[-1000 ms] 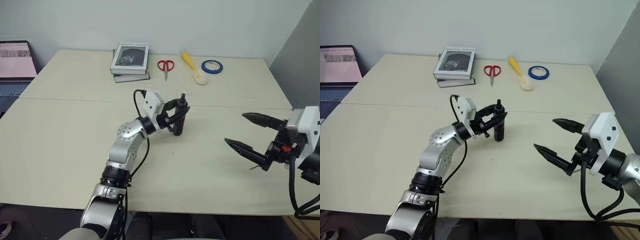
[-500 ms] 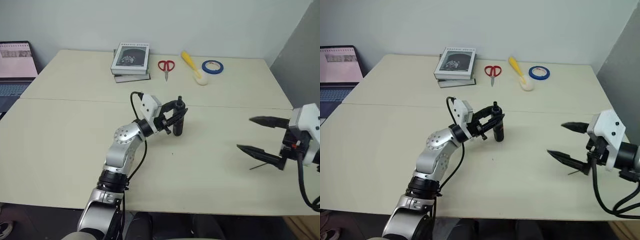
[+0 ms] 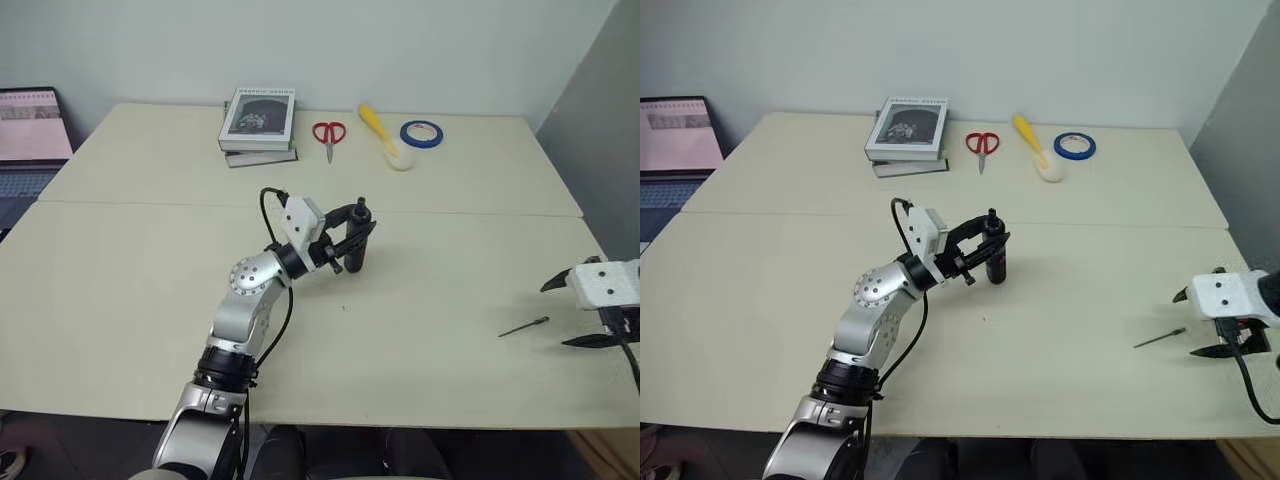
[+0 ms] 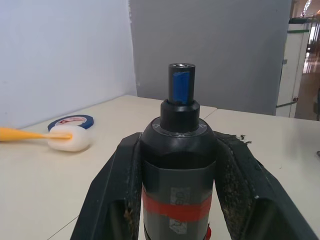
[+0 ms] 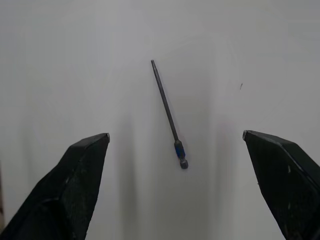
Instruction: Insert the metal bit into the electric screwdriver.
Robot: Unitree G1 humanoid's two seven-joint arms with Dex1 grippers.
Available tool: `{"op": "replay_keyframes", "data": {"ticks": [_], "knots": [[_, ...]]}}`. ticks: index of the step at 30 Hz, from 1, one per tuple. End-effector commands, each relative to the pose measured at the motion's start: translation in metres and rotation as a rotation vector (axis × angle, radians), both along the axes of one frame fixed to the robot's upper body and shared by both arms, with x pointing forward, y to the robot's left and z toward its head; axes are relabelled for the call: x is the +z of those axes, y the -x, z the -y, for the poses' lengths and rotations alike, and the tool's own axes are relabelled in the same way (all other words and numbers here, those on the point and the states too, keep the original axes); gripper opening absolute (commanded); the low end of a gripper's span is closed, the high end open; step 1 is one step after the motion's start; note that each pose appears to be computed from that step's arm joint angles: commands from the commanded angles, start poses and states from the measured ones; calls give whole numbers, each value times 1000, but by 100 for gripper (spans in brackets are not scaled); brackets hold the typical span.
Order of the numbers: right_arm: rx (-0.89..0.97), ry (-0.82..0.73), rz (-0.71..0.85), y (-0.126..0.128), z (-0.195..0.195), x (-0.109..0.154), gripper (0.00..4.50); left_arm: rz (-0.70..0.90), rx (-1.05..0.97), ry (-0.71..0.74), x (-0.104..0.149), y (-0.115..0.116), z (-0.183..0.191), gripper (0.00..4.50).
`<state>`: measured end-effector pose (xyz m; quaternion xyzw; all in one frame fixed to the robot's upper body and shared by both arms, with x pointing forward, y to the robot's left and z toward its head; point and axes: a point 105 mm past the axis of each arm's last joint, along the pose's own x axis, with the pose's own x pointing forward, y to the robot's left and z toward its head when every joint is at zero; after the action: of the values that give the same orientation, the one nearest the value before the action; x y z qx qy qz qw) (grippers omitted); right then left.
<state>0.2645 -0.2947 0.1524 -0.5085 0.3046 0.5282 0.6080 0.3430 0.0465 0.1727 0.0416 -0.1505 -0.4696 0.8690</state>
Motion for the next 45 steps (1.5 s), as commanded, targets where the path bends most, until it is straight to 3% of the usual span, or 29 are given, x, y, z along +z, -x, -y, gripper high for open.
{"op": "replay_keyframes", "data": {"ticks": [1, 15, 30, 33, 45], "knots": [[46, 55, -43, -4, 6, -10, 450, -17, -4, -27, -6, 3, 3, 165], [92, 43, -105, -16, 2, -36, 450, -19, 34, -32, -1, 4, -3, 165], [141, 138, -127, -22, 12, -55, 450, -25, 57, -36, 2, 5, -7, 165], [150, 146, -127, -23, 12, -58, 405, -26, 61, -35, 2, 6, -7, 165], [181, 145, -117, -27, 3, -66, 101, -24, 76, -38, 2, 2, -10, 165]]}}
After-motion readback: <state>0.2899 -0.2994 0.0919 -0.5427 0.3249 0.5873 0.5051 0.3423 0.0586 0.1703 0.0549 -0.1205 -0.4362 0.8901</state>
